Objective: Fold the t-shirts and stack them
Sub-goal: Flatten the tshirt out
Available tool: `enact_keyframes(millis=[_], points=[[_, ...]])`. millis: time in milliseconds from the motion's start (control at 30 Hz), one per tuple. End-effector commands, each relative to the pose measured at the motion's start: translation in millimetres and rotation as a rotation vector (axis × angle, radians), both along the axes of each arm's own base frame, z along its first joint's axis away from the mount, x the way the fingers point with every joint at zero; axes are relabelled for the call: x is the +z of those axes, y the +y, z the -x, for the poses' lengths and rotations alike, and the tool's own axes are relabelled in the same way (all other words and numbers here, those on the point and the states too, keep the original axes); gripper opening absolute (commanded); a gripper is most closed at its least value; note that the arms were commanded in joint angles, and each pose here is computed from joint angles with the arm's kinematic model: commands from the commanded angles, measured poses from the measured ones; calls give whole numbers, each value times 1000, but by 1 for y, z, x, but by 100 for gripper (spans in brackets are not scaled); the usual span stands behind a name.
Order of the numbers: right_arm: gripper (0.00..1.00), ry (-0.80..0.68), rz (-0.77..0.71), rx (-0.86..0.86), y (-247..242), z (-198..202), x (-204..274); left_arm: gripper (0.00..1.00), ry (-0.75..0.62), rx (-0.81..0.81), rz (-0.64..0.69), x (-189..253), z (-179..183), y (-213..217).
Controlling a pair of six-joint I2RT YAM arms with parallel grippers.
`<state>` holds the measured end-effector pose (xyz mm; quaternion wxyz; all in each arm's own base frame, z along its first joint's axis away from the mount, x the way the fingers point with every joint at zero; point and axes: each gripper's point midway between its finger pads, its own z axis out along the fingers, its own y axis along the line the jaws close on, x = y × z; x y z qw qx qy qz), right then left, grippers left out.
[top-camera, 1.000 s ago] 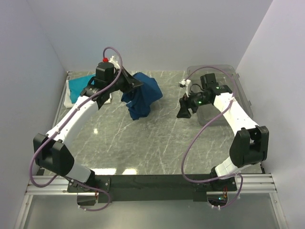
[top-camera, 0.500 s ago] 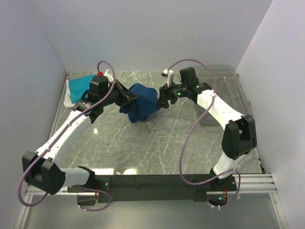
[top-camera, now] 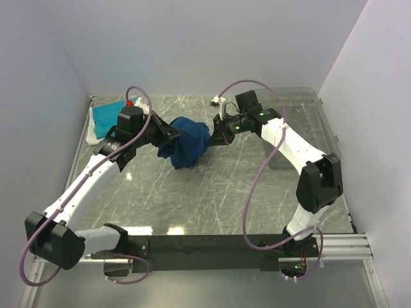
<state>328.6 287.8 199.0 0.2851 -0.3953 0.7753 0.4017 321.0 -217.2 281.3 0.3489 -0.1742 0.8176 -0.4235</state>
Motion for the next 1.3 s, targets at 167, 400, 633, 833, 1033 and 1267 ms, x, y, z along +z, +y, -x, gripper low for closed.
enact_keyframes(millis=[167, 400, 633, 833, 1033, 1267], points=[[0, -168, -196, 240, -18, 77, 119, 40, -94, -31, -134, -9, 15, 18], [0, -60, -328, 129, -6, 75, 161, 71, -279, -118, -258, 7, 30, 29], [0, 86, -322, -15, -2, 55, 141, 91, -743, -370, -302, 44, 83, 18], [0, 145, -307, -157, -4, 32, 132, 89, -734, -468, -256, 20, 106, -13], [0, 241, -300, -323, -3, 12, 121, 89, -699, -504, -272, -1, 111, -57], [0, 269, -301, -354, -3, 9, 118, 92, -672, -459, -397, -14, 89, -77]])
